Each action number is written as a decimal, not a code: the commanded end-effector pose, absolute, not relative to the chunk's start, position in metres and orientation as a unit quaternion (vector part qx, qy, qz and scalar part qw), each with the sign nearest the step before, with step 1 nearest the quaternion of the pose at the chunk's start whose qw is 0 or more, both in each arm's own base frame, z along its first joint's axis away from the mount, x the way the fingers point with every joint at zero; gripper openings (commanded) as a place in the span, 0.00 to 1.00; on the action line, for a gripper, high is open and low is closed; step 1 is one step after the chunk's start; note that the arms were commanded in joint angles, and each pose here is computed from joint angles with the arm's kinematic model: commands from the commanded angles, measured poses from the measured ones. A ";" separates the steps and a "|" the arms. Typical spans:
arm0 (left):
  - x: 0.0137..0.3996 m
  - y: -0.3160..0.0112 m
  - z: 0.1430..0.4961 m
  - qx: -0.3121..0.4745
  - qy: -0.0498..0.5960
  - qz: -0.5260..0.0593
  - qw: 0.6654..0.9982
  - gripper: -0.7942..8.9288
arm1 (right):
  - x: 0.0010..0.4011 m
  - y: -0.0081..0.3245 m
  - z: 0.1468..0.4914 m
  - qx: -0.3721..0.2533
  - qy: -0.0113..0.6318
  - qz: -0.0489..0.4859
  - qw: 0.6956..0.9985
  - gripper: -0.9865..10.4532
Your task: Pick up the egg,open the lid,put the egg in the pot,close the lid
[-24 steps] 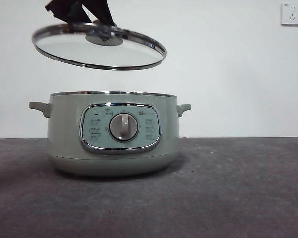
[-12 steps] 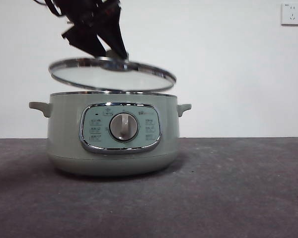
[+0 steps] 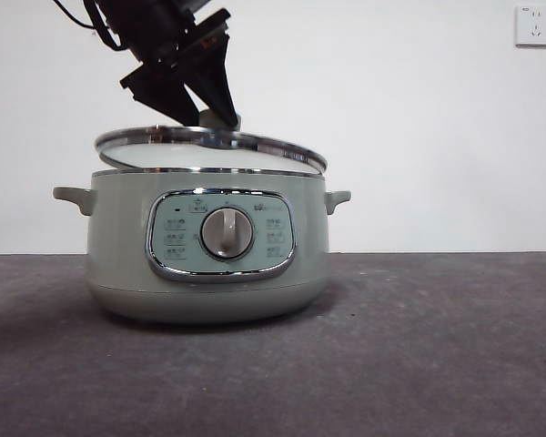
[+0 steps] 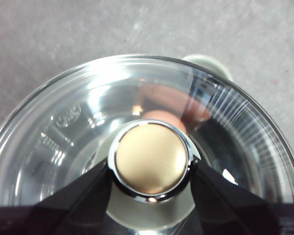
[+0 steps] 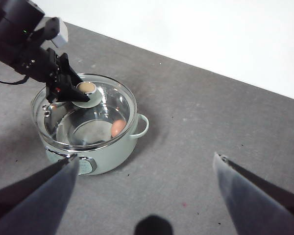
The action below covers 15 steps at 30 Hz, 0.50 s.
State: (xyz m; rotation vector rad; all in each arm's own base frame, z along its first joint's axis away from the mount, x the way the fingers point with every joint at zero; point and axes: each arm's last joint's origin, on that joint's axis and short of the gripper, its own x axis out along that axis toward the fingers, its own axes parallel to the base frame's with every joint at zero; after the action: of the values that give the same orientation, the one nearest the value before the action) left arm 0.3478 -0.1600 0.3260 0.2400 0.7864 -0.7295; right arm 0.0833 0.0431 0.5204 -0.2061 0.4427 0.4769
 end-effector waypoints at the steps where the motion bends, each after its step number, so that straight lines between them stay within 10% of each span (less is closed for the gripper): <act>1: 0.349 -0.162 0.329 0.114 0.360 -0.354 0.856 0.08 | 0.083 0.043 0.517 -0.103 0.231 0.233 0.939 0.50; 15: 0.349 -0.161 0.323 0.123 0.383 -0.343 0.849 0.08 | 0.083 0.043 0.517 -0.109 0.230 0.230 0.939 0.50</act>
State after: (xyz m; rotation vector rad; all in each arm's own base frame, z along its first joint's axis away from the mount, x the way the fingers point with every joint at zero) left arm 0.3481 -0.1595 0.3202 0.2624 0.8267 -0.7093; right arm 0.0834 0.0430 0.5203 -0.2115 0.4419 0.4706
